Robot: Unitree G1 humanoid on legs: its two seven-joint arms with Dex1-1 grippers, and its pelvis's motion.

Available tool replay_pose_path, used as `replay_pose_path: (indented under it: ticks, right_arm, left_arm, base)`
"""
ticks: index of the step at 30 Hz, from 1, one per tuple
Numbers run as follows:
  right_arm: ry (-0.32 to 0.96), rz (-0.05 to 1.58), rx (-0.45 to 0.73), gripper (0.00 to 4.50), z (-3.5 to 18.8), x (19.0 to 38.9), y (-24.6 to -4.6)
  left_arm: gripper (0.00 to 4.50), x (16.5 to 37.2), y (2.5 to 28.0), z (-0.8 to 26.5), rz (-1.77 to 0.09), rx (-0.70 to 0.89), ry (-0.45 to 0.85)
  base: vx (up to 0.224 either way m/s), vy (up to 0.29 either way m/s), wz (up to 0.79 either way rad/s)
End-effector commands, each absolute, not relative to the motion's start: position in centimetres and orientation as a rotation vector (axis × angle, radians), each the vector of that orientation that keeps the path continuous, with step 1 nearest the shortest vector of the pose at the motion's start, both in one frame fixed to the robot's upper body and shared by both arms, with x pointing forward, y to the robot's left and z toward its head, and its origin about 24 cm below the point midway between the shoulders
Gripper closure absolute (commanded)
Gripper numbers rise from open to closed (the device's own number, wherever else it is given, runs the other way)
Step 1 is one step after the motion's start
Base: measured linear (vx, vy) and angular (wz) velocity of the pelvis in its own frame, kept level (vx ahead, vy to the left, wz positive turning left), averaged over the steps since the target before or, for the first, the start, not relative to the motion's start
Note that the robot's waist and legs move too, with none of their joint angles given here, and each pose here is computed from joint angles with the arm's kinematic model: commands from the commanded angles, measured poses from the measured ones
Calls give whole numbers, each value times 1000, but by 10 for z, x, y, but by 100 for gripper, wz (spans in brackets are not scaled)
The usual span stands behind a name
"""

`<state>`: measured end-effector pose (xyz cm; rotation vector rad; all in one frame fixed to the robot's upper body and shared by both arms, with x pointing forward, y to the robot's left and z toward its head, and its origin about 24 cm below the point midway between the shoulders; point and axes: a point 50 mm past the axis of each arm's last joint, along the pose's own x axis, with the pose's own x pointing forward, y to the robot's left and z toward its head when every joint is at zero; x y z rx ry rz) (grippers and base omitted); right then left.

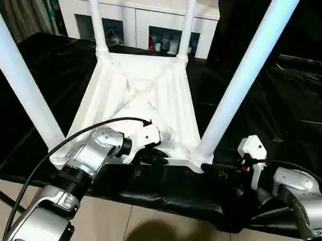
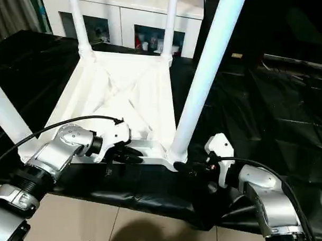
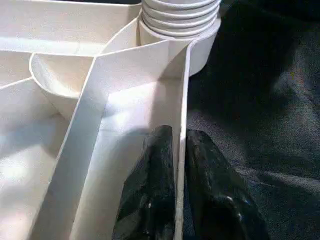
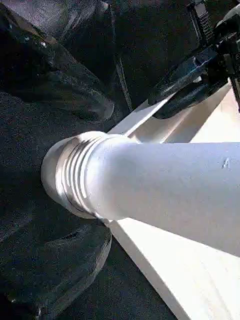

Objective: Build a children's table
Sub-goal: Rotate table base, then rotate leg to tighten

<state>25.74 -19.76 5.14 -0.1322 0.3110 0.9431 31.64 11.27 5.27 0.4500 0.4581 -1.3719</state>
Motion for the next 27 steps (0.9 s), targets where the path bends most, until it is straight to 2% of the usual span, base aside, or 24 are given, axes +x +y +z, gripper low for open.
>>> replay_pose_path:
  ticks: [1, 7, 11, 19, 21, 27]
  right_arm:
    - [308, 959, -135, 69, 52, 259, -196]
    - [294, 965, -139, 69, 53, 264, -192]
    - [295, 982, -152, 69, 52, 267, -189]
    - [297, 1029, -151, 69, 49, 277, -178]
    - [302, 1041, -160, 99, 48, 278, -177]
    - [313, 1057, -159, 145, 45, 280, -177]
  left_arm:
    - [409, 311, 119, 41, -1368, 442, 525]
    - [445, 306, 127, 36, -1382, 450, 621]
    - [445, 303, 128, 34, -1422, 458, 652]
    - [445, 306, 122, 37, -1421, 450, 634]
    - [450, 306, 121, 37, -1418, 453, 632]
    - [450, 308, 122, 38, -1409, 450, 632]
  base:
    - [0, 0, 0]
    - [0, 0, 0]
    - [0, 0, 0]
    - [0, 0, 0]
    - [0, 0, 0]
    - [0, 0, 0]
